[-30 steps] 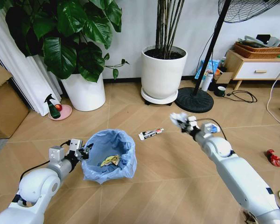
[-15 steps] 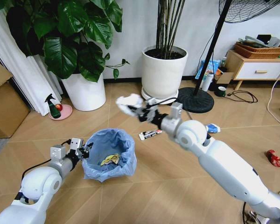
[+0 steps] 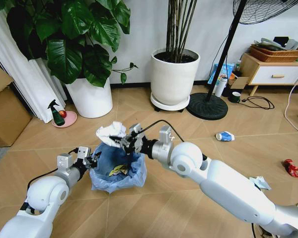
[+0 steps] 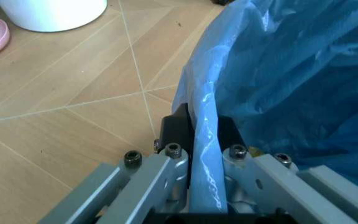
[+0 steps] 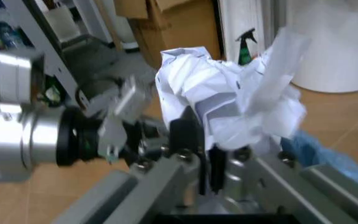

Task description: Pick up the trash bin and place the garbage on the floor into it.

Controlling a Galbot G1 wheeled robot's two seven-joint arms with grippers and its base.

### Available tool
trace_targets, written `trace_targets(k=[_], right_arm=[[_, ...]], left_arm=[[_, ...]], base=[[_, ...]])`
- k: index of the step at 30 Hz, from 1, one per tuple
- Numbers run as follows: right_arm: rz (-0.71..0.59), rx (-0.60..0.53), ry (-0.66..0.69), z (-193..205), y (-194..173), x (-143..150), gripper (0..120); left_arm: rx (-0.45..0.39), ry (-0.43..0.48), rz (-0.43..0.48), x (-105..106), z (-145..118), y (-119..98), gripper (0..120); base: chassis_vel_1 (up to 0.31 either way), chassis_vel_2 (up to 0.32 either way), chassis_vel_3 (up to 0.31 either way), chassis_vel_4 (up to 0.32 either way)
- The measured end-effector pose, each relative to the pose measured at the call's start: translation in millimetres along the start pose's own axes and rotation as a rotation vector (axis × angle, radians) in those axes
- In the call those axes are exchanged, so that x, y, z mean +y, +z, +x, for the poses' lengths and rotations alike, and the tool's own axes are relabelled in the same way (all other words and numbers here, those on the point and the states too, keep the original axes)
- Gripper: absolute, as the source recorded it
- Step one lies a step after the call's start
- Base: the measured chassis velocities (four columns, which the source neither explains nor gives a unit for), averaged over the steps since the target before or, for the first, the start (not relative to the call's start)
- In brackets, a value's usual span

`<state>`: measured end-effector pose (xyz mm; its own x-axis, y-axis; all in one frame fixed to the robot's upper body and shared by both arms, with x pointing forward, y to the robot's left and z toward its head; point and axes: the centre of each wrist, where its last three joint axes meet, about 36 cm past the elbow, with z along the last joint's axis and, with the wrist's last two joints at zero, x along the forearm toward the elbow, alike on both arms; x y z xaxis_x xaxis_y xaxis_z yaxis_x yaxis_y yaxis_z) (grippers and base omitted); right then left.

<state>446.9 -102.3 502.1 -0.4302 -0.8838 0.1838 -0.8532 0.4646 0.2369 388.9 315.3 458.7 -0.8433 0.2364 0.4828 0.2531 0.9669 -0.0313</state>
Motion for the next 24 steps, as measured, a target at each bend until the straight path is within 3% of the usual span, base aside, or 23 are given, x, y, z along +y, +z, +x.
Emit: trace_targets(k=[8,24], right_arm=[[-0.003,0.035,0.042,-7,22,3,33],[0.004,0.027,0.032,-16,17,7,91]], left_arm=[[-0.007,-0.003,0.004,1,1,-1,1],[-0.021,-0.006,0.006,3,2,-5,1]], base=[[0.000,0.000,0.000,0.000],[0.000,0.000,0.000,0.000]])
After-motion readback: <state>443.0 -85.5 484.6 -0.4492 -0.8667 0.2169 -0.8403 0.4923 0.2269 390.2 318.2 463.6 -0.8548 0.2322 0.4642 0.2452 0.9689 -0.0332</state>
